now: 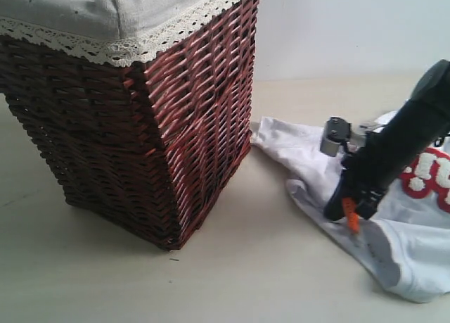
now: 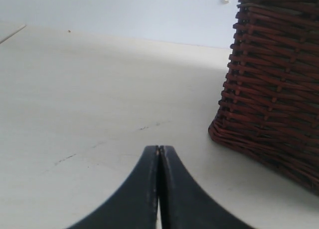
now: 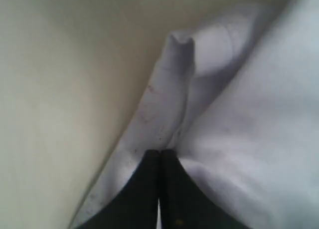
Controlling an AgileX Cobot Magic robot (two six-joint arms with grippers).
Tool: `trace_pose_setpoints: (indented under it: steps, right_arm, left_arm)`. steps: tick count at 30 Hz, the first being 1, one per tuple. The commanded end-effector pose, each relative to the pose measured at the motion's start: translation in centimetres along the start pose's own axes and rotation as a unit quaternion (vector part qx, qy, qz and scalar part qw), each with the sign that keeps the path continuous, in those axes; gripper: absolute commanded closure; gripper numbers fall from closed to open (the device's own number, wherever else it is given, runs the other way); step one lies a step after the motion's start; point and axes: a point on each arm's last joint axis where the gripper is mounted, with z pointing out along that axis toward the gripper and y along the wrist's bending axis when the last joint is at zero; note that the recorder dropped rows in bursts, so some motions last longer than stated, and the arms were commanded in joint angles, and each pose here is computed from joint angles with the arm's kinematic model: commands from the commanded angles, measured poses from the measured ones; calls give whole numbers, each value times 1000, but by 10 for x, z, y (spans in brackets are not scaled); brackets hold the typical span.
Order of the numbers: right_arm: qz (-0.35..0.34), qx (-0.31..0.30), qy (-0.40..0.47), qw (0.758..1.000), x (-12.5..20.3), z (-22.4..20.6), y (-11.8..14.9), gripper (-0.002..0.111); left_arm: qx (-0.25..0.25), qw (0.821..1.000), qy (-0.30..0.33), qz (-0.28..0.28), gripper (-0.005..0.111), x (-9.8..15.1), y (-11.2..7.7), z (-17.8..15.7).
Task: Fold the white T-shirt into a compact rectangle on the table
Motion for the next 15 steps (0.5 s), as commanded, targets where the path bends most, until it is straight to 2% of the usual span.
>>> trace_pose_setpoints:
  steps: [1,4,7,11,13,15]
  right_arm:
    - [-18,-15,-30,999,-33,14,22,108]
    - [-24,7,-69,997,-50,-9,33,108]
    - [-44,73,-100,991,-57,-55,42,108]
    - [-41,178,-107,977,-39,-123,49,106]
    - [-25,210,-87,973,-13,-148,45,97]
    - [17,211,-50,976,24,-160,36,80]
  left_arm:
    - [5,1000,-5,-3,107,0,-1,0]
    - [5,1000,-5,-3,107,0,-1,0]
    - [5,1000,-5,-3,107,0,-1,0]
    - [5,1000,-5,-3,107,0,-1,0]
    - [5,1000,-5,-3,107,0,-1,0]
    - [5,1000,-5,-3,107,0,-1,0]
